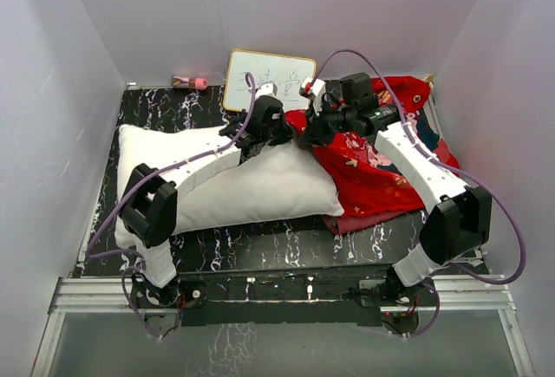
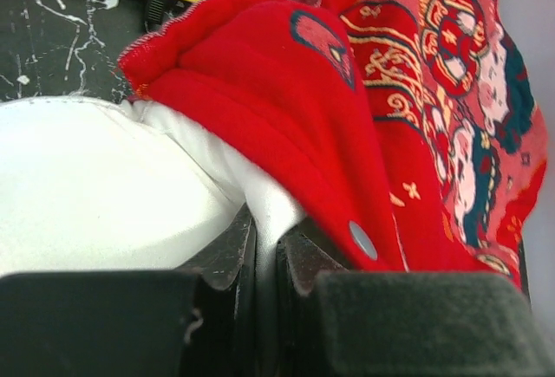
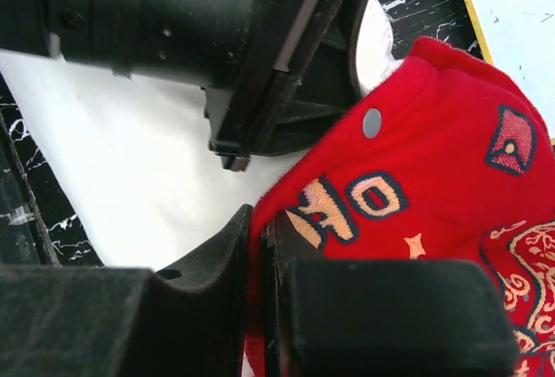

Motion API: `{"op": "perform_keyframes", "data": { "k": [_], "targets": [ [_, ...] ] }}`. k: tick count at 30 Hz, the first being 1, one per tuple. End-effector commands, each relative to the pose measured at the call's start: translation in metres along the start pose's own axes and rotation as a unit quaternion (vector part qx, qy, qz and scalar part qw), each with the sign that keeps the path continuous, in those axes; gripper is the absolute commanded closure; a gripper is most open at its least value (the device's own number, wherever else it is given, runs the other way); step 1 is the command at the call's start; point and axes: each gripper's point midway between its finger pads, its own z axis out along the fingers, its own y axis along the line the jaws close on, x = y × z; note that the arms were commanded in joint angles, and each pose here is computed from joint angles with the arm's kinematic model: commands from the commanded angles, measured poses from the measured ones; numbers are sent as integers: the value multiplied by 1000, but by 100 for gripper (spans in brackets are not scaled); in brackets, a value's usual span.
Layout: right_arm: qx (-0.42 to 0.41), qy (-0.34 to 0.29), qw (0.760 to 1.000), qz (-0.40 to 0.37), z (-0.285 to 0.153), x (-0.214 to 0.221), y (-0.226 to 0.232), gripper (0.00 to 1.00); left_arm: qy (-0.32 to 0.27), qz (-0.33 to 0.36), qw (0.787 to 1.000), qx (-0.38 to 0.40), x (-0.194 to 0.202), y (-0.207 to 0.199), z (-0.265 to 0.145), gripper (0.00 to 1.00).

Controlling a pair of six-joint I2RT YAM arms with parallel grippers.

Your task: Put the pillow into the pillowcase

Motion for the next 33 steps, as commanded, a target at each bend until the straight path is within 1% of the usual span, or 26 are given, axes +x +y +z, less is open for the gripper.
{"op": "perform_keyframes", "data": {
  "k": [1,3,5,8,10,12,15,16,18,19,20,22,23,24,25,27,29,31,33],
  "targets": [
    [-15,-45,999,-27,-22,-38,19,92,-118,-69,988,-74,-53,9,0,100],
    [-14,-41,999,-28,-24,-37,20,92,-145,-74,983,-91,-67,10,1,100],
    [12,-33,998,-44,-28,-39,10,92,-154,-74,980,-102,-78,7,1,100],
    [55,-29,995,-74,-42,-45,-11,92,-159,-70,975,-141,-73,22,-2,100],
    [61,-28,993,-95,-47,-50,-16,91,-167,-83,970,-153,-67,33,-4,100],
    [40,-33,994,-101,-46,-54,-9,90,-170,-95,971,-140,-64,29,2,100],
    [0,-30,997,-73,-33,-46,3,90,-150,-109,977,-102,-59,10,18,100],
    [-5,-20,998,-60,-27,-38,4,90,-142,-107,981,-82,-56,2,22,100],
    [22,11,999,-32,-16,-17,-11,88,-129,-98,985,-63,-49,-3,27,100],
    [46,32,998,-23,-12,-6,-23,83,-122,-97,985,-69,-45,1,26,96],
    [75,49,996,-18,-14,1,-36,78,-114,-96,986,-77,-40,6,22,87],
    [115,56,992,-7,-29,7,-58,61,-105,-89,987,-84,-36,17,10,66],
    [128,57,990,-1,-37,8,-68,53,-100,-85,989,-74,-35,20,2,57],
    [140,54,989,4,-50,8,-77,43,-93,-80,991,-57,-35,20,-8,50],
    [145,53,988,5,-60,7,-82,35,-85,-74,993,-40,-34,21,-18,44],
    [135,35,990,0,-79,0,-78,25,-62,-48,997,-6,-31,19,-42,35],
    [100,12,995,-22,-92,-8,-57,19,-28,-11,999,42,-21,10,-71,29],
    [50,-8,998,-48,-99,-9,-24,13,0,18,996,84,-9,5,-97,27],
    [9,-21,998,-57,-102,1,7,12,22,50,991,121,4,3,-125,27]
  ]
}}
